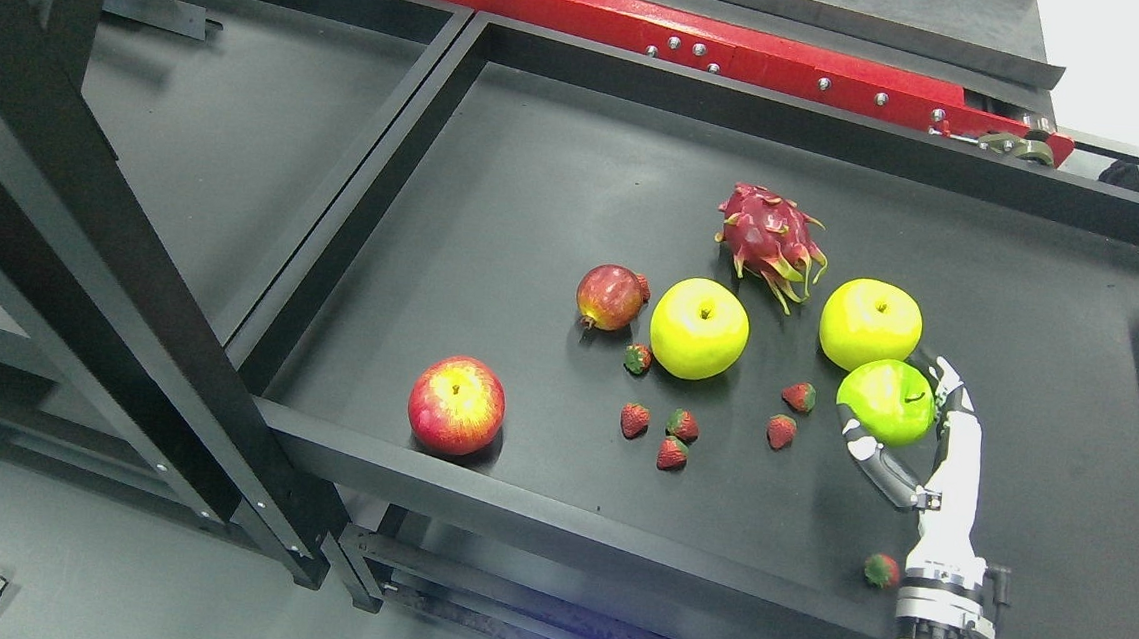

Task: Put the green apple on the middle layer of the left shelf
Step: 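Lower the green apple onto the shelf and open the right hand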

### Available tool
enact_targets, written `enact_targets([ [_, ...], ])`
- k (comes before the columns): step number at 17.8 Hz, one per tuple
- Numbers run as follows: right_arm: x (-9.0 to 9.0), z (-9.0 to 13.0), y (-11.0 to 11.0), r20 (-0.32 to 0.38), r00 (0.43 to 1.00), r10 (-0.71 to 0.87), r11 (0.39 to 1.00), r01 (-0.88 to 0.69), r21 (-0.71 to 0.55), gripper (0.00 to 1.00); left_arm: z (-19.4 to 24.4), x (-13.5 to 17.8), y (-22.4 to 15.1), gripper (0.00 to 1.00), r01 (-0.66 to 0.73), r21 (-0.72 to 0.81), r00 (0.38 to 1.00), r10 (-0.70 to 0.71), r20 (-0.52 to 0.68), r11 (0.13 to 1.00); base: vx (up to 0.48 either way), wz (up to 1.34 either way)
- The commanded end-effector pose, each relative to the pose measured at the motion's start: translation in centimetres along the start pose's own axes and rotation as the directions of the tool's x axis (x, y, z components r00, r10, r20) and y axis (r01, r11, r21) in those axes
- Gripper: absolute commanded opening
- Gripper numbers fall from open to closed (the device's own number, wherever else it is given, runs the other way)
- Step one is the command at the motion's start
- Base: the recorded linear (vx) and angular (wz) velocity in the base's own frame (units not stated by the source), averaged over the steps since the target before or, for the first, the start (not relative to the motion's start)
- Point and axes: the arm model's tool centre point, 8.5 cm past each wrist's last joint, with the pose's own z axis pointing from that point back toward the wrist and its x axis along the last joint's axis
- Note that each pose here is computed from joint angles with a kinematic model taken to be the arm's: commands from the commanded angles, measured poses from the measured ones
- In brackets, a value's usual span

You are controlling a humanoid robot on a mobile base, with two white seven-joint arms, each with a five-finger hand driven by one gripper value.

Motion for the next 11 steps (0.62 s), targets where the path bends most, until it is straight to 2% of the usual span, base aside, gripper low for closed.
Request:
enact_targets([
  [1,0.14,-0.09,0.57,0.002,1.000,-0.030,0.999,0.030,0.028,1.00,0.17,0.04,1.12,1.00,0.001,0.018,1.000,-0.001,0.001,1.000,0.000,0.00],
  [4,0.40,-0.11,0.87,0.018,0.998,-0.060,0.998,0.059,0.032,1.00,0.17,0.04,1.12,1.00,0.001,0.018,1.000,-0.001,0.001,1.000,0.000,0.00],
  [8,0.44,-0.38,0.81,0.000,0.955,-0.297,0.955,0.297,-0.002,1.00,0.17,0.04,1.12,1.00,0.001,0.018,1.000,-0.001,0.001,1.000,0.000,0.00],
  [11,0.62,-0.11,1.38,0.007,0.936,-0.353,0.935,0.352,0.030,1.00,0.17,0.04,1.12,1.00,0.001,0.018,1.000,-0.001,0.001,1.000,0.000,0.00],
])
